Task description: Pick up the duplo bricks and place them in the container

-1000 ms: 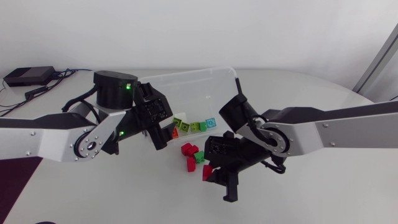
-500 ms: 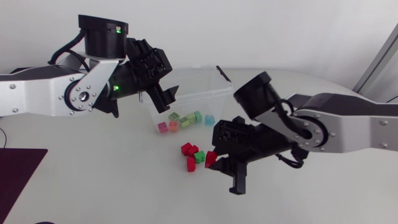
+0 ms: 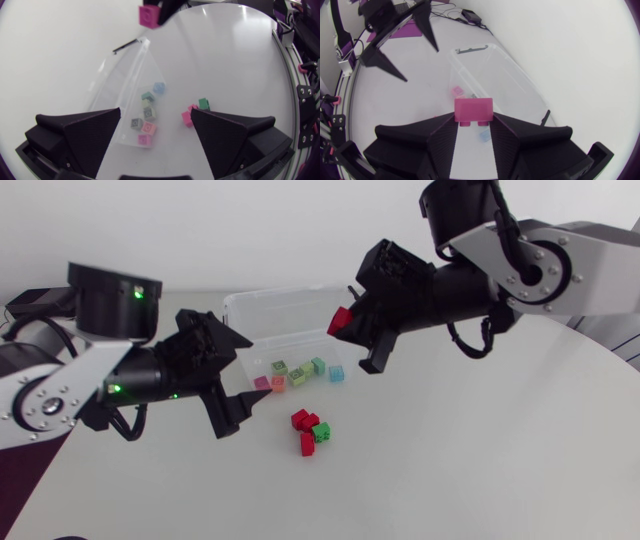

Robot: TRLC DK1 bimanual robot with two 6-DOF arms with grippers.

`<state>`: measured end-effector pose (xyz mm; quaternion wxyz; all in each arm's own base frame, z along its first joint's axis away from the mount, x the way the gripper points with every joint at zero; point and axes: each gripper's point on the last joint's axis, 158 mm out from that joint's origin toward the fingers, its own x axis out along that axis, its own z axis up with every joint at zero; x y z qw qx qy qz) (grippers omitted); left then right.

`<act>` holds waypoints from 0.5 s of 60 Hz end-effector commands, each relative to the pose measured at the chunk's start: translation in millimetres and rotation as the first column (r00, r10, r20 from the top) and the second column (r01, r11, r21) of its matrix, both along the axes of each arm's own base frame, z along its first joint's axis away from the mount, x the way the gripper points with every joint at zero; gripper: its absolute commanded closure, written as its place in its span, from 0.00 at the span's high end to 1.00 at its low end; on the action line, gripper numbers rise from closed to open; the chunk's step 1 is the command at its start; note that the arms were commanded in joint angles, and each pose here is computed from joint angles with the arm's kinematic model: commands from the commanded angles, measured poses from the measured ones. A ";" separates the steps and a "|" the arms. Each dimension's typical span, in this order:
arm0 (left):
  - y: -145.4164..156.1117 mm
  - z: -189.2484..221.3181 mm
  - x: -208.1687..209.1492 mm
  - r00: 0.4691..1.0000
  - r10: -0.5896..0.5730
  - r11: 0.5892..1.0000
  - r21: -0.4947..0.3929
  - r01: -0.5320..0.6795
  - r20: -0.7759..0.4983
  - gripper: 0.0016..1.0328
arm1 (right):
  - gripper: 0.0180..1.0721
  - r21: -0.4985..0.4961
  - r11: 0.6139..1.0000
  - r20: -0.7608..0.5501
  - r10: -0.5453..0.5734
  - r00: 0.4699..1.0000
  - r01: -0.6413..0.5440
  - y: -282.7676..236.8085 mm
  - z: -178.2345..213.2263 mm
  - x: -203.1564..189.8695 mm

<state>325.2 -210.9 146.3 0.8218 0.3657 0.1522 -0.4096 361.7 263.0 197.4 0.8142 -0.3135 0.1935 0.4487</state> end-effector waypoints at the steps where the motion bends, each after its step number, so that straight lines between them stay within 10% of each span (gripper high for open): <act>1: 4.0 -47.5 -6.0 0.997 -0.011 0.999 0.038 0.014 -0.080 0.95 | 0.11 0.036 0.998 0.001 -0.047 0.999 0.047 5.6 5.4 27.4; 20: -16.1 -138.2 17.9 0.977 0.003 0.999 0.037 0.005 -0.214 0.95 | 0.12 0.094 0.984 0.013 -0.150 0.989 0.148 18.5 -5.2 112.1; 30: -30.2 -155.9 27.2 0.968 0.014 1.000 0.018 -0.009 -0.251 0.95 | 0.37 0.104 0.978 0.020 -0.186 0.982 0.183 21.8 -13.7 134.0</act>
